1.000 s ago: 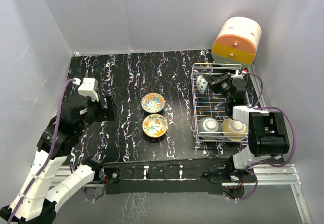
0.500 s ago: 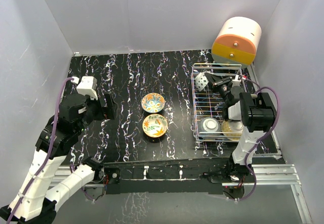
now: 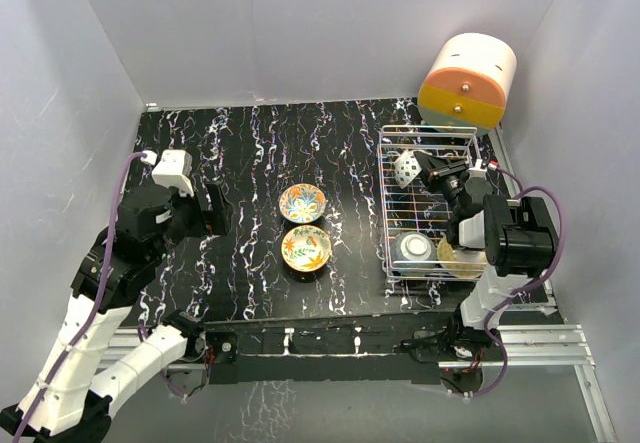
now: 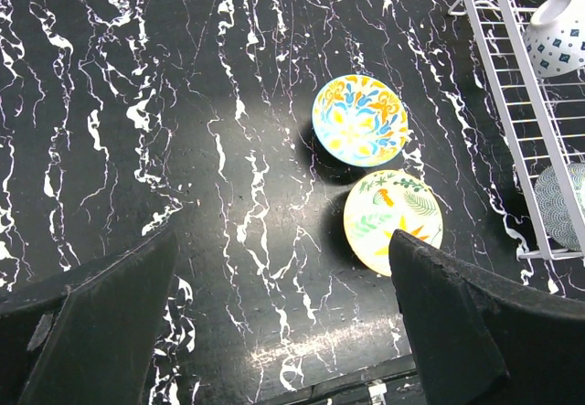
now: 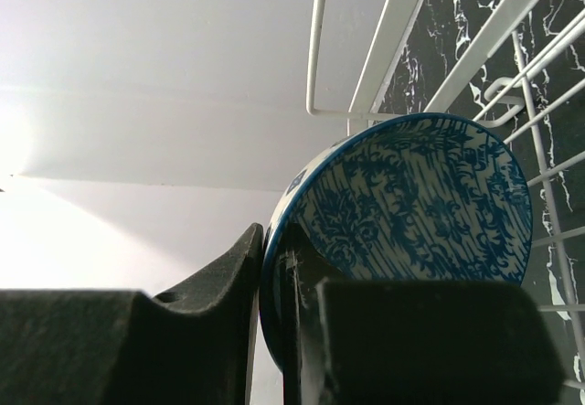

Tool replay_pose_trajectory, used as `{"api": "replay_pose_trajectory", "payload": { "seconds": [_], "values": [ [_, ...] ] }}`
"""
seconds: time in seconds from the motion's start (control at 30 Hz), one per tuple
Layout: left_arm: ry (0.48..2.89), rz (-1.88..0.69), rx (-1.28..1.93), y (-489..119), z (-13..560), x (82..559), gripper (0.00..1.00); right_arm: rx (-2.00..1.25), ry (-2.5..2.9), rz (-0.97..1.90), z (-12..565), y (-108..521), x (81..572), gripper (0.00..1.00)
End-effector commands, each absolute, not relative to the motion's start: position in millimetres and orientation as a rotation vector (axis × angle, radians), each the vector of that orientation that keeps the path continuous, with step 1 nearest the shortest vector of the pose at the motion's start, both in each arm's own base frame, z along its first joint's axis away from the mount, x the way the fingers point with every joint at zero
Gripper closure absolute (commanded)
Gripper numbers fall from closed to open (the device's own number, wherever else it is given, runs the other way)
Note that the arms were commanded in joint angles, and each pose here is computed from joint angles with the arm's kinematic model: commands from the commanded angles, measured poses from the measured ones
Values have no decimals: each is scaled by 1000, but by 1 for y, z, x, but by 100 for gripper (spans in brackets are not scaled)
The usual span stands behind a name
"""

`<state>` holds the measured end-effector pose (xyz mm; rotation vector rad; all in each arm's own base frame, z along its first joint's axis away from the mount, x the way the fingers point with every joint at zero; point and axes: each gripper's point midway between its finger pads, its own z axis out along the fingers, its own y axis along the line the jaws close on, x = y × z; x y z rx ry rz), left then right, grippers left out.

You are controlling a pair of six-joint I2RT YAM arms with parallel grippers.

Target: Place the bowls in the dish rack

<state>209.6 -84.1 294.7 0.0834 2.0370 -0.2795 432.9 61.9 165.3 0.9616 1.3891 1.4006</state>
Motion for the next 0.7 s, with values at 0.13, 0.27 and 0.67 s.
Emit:
{"api": "replay_pose_trajectory", "payload": {
  "seconds": [0.13,0.27,0.67],
  "values": [
    [2023,-308,80,-88,297,210,3,1043,1440,1334,154,52,428,87],
    [2027,-308,80,-88,297,209,3,1000,1398,1356,160,52,428,92],
    [2030,-305,70,-88,300,212,3,785,1101,1481,219,48,450,92]
  ]
}}
